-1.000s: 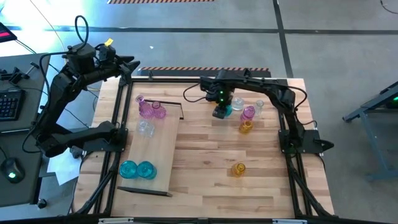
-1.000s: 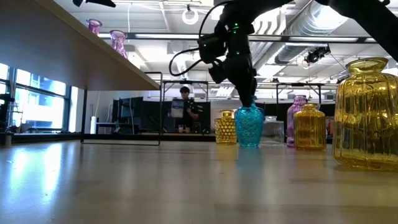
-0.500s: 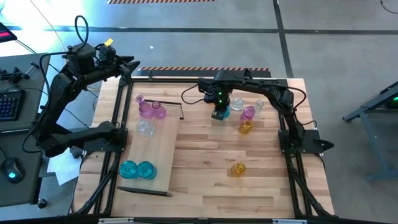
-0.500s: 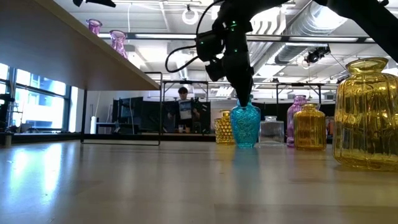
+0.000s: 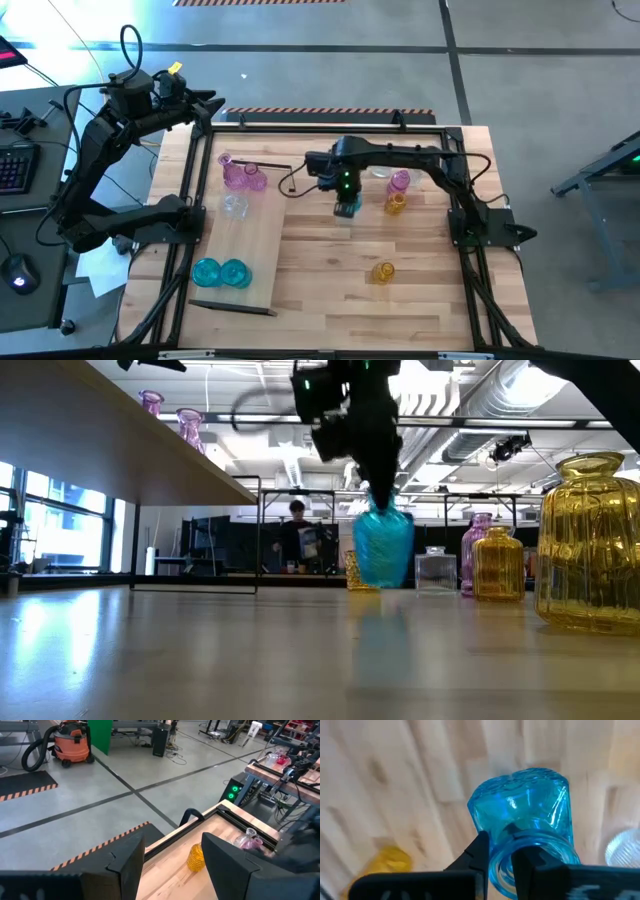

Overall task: Sort vases onto shelf
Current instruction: Put the blue flower vase on the shelf

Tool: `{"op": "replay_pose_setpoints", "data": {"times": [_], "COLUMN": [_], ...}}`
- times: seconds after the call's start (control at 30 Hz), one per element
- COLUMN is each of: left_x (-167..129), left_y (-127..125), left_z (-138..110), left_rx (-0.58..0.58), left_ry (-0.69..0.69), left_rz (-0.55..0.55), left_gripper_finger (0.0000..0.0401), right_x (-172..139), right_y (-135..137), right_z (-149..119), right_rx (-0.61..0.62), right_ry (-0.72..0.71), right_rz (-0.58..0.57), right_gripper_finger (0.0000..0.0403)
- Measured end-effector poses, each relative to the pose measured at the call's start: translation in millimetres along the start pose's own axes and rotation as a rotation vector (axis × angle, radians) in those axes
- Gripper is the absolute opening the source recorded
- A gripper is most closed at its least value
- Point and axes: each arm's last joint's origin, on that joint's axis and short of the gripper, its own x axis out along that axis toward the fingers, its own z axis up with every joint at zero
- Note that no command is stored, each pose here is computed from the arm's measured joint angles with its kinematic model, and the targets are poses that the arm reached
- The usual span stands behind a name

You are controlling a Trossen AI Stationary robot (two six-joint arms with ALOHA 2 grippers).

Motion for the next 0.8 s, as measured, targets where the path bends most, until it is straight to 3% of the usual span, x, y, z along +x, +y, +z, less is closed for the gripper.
{"op": "replay_pose_setpoints", "data": {"times": [0.33,0.57,0.8], "left_x": [-6,-33,-67], "left_y": [0,-2,-6], "left_z": [-6,-19,-29], "left_rx": [0.026,0.035,0.054], "left_ry": [0.04,0.082,0.02], "left_rz": [0.002,0.003,-0.005], "left_gripper_finger": [0.0186,0.0186,0.0186], "right_x": [-84,-100,-105], "right_y": [62,98,131], "right_z": [-3,-7,-3], "right_rx": [0.044,0.12,0.185], "right_ry": [-0.33,-0.46,-0.566], "right_rz": [0.054,0.221,0.348], "right_gripper_finger": [0.0022,0.0024,0.0025]}}
